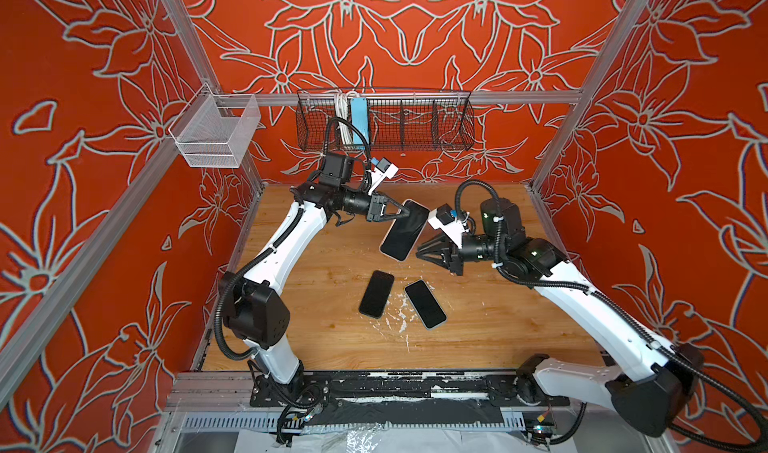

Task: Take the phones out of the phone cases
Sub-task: 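Open the right gripper and back it off the phone while the left gripper holds it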

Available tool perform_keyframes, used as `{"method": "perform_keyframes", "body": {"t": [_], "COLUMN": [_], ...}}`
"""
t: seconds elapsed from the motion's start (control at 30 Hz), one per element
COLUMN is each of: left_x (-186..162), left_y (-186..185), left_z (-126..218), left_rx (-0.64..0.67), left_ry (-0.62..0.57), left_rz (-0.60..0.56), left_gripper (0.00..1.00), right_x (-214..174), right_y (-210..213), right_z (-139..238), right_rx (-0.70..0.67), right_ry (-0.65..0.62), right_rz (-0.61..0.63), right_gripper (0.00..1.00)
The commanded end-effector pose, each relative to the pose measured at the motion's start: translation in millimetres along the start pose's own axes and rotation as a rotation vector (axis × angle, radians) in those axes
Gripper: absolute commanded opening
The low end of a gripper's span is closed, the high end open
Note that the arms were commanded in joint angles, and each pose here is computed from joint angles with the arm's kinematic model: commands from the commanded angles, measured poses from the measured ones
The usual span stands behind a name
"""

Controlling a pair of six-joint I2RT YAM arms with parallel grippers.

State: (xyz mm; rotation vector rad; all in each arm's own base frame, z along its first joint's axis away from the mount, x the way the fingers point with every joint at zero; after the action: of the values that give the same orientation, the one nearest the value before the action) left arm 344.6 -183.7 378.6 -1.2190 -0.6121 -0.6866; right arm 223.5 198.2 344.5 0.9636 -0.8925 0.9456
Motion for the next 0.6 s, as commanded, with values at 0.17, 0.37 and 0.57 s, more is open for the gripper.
{"method": "perform_keyframes", "body": {"t": [0.17,0.37,0.57], "left_x": [35.0,10.7,-19.4], "left_y": [-6.5,-0.1,2.5], "left_z": [45.6,60.2,69.6], "left_rx": [0.2,0.227,0.221], "left_ry": [-0.419,-0.646,-0.825], "left_rz": [0.172,0.303,0.395], "left_gripper": [0.0,0.0,0.0], "right_x": [4.6,-2.6,-11.7], "right_y": [-22.8,-36.0,-50.7], "right_z": [8.2,3.5,-8.1], "right_rx": [0.026,-0.001,0.019], "right_ry": [-0.157,-0.186,-0.245], "right_rz": [-0.216,-0.321,-0.451], "right_gripper": [0.86,0.9,0.9]}}
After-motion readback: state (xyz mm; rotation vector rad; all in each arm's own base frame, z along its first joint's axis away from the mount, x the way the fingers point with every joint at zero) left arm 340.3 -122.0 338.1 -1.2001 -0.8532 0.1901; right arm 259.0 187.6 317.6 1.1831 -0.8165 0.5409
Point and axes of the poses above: each gripper's point midway between its finger pads, its own z axis back along the fingers, its own y axis along the line the jaws close on, x = y × z, the point moved 8 cm from there along z, back along the fingers
